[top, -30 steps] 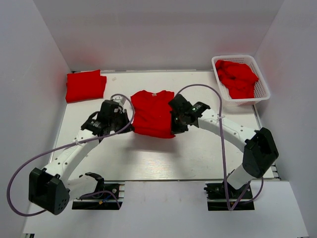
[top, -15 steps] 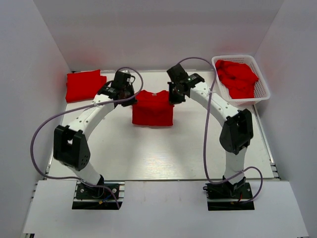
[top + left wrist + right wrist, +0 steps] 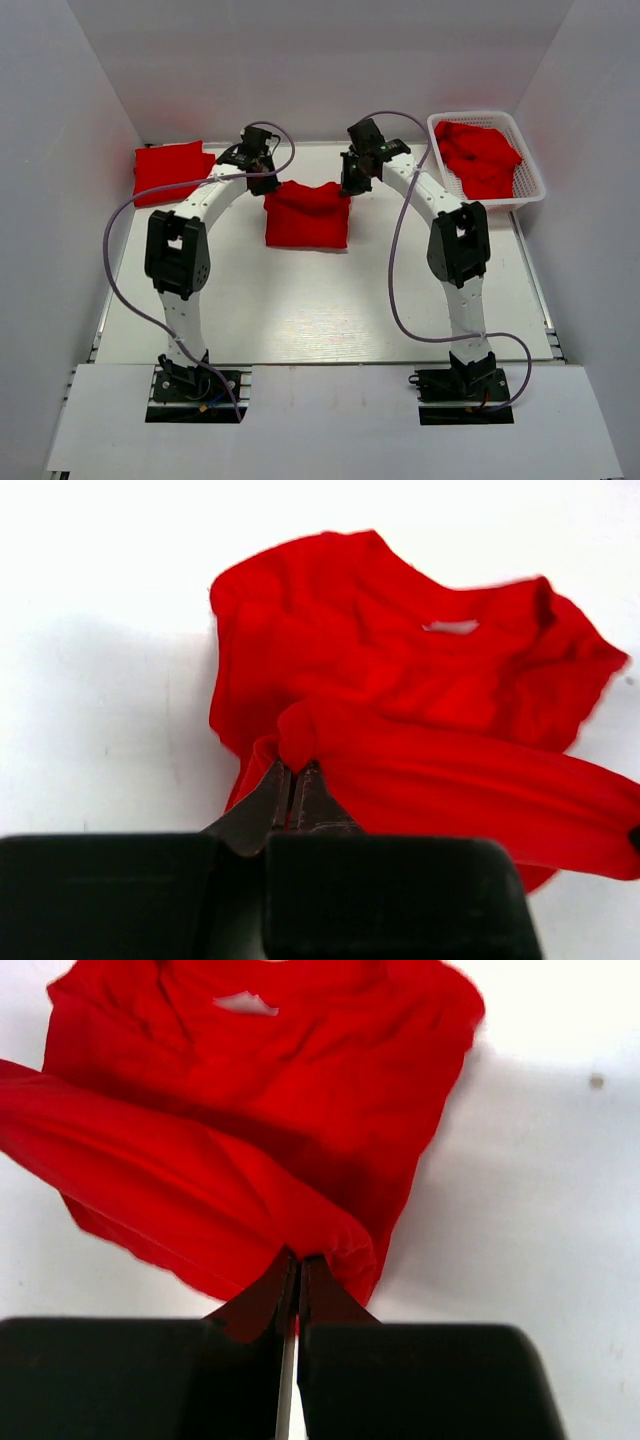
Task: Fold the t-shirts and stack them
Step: Fold the long partially folded tshirt into a neat square
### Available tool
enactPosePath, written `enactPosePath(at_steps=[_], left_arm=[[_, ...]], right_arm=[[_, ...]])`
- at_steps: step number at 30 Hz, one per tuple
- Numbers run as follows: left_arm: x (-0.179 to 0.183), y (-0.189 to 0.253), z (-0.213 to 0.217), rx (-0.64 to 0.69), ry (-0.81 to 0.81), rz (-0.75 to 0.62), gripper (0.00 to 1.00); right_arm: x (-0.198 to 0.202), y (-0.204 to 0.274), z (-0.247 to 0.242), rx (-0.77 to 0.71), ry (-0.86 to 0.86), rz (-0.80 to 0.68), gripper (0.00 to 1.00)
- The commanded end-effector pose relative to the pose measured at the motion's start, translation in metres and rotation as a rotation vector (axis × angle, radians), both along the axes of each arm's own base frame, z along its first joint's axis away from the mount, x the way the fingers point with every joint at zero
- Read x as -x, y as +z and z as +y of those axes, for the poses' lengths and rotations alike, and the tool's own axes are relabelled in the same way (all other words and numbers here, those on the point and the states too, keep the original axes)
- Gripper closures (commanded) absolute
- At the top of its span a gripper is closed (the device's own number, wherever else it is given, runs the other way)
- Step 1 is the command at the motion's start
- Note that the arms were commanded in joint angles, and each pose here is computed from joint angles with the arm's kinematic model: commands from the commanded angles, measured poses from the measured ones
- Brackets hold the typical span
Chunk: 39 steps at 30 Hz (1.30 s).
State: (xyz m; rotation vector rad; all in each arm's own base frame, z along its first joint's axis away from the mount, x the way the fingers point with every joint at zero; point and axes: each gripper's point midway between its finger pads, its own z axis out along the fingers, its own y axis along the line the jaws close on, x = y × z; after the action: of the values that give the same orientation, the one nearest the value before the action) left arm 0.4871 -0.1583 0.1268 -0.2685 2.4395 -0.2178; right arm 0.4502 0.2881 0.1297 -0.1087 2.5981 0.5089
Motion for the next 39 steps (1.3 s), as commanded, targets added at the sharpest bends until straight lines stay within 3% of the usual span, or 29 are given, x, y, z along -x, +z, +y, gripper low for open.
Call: enactPosePath(at_steps=[1,4,6,7,8,9,10,16,24,29,33,39], left_arm=[[-0.029,0.018,0.009,-0.006,0.007,-0.100,1.00],[-0.047,0.017,0.010,-0.006,0.001,-0.155,1.00],[-0.054,0.008,0.006,-0.007,-0.015,-0.150,0.97],[-0.060,0.014,0.004,-0.002,-0.015,-0.167,0.56],[-0.066,0.014,0.009,-0.002,-0.004,-0.170,0.29],[-0.069,0.014,0.009,-0.013,-0.013,-0.161,0.09],[-0.071,0.016,0.008,-0.013,-0.013,-0.163,0.00],[-0.072,0.032,0.014,-0.051,-0.058,-0.179,0.00],[-0.036,-0.008,0.014,-0.065,-0.156,-0.086,0.00],[-0.034,-0.017,0.012,-0.054,-0.165,-0.092,0.00],[-0.033,-0.019,0.012,-0.047,-0.159,-0.091,0.00],[-0.042,-0.033,0.013,-0.034,-0.149,-0.096,0.00]], right_arm=[[-0.038,0.009,0.004,-0.065,0.034,-0.120,1.00],[-0.052,0.006,0.006,-0.111,0.014,-0.145,0.96],[-0.061,0.002,0.007,-0.146,0.012,-0.151,0.73],[-0.068,-0.003,0.009,-0.156,0.016,-0.161,0.41],[-0.076,0.003,0.005,-0.169,0.004,-0.181,0.23],[-0.082,0.014,0.009,-0.196,0.018,-0.211,0.10],[-0.090,0.024,0.006,-0.209,0.008,-0.238,0.10],[-0.084,0.071,-0.003,-0.187,0.062,-0.371,0.10],[-0.021,0.053,0.008,-0.168,0.297,-0.295,0.10],[-0.001,0.050,0.041,-0.310,0.442,-0.250,0.10],[-0.011,0.017,0.057,-0.369,0.456,-0.168,0.10],[-0.044,-0.016,0.051,-0.353,0.365,-0.197,0.10]])
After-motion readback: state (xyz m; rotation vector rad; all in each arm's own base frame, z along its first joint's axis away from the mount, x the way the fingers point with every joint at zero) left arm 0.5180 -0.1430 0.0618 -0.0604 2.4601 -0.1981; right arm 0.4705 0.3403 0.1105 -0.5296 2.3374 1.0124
